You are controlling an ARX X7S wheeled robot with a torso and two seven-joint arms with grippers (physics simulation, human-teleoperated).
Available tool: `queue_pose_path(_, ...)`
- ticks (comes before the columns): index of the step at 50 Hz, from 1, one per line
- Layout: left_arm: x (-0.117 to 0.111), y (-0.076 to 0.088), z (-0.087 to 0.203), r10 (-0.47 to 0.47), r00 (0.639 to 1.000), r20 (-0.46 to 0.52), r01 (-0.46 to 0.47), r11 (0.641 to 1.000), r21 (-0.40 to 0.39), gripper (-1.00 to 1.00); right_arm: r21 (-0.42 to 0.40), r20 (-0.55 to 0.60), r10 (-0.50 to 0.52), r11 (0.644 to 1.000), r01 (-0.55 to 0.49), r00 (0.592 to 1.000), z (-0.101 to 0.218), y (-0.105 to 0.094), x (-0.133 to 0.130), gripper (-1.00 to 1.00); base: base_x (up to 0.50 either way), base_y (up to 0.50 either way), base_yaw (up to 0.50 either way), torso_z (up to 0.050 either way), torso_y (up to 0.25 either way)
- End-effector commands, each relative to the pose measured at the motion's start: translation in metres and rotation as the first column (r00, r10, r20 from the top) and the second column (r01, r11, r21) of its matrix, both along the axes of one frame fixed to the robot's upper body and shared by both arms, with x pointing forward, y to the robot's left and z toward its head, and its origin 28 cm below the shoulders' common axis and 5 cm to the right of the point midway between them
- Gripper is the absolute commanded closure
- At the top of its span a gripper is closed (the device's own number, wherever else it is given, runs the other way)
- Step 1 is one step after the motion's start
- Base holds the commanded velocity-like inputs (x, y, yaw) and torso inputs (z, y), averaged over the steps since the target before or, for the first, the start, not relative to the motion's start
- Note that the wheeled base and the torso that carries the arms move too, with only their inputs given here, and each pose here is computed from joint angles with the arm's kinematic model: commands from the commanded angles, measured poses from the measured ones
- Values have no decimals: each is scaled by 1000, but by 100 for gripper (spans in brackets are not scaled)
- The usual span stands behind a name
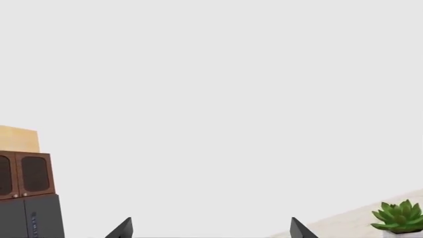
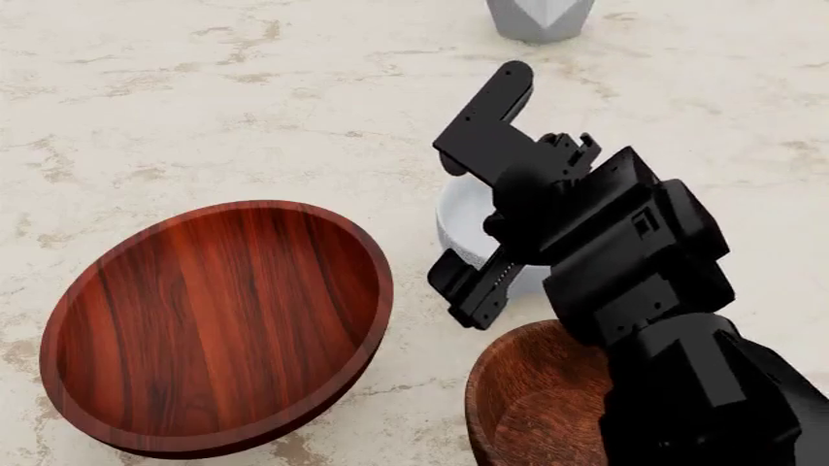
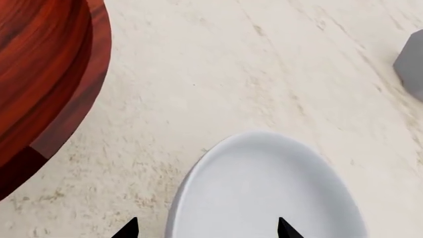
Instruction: Stack the bowls from largest to smallest.
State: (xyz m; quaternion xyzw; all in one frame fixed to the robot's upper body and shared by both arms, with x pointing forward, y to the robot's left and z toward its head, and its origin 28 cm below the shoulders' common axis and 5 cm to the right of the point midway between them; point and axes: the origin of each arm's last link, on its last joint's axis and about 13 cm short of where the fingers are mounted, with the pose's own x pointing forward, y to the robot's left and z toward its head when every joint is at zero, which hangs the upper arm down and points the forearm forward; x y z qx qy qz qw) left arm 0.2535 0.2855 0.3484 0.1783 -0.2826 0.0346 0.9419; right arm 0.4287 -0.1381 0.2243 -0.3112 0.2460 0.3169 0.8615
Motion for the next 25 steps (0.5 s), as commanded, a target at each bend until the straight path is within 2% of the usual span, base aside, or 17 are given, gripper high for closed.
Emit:
queue_pose_path(1, 0, 3, 0, -5, 1000, 14, 6, 1000, -20, -100, 13, -26, 26, 1000, -25, 999, -10, 7, 2, -100, 0, 0, 0, 0, 0)
queue_pose_path(25, 0, 4, -1, -1, 1000, 10, 1, 1000, -21, -100, -3, -51, 31, 1000, -31, 998, -19, 8, 1, -100, 0, 0, 0, 0, 0)
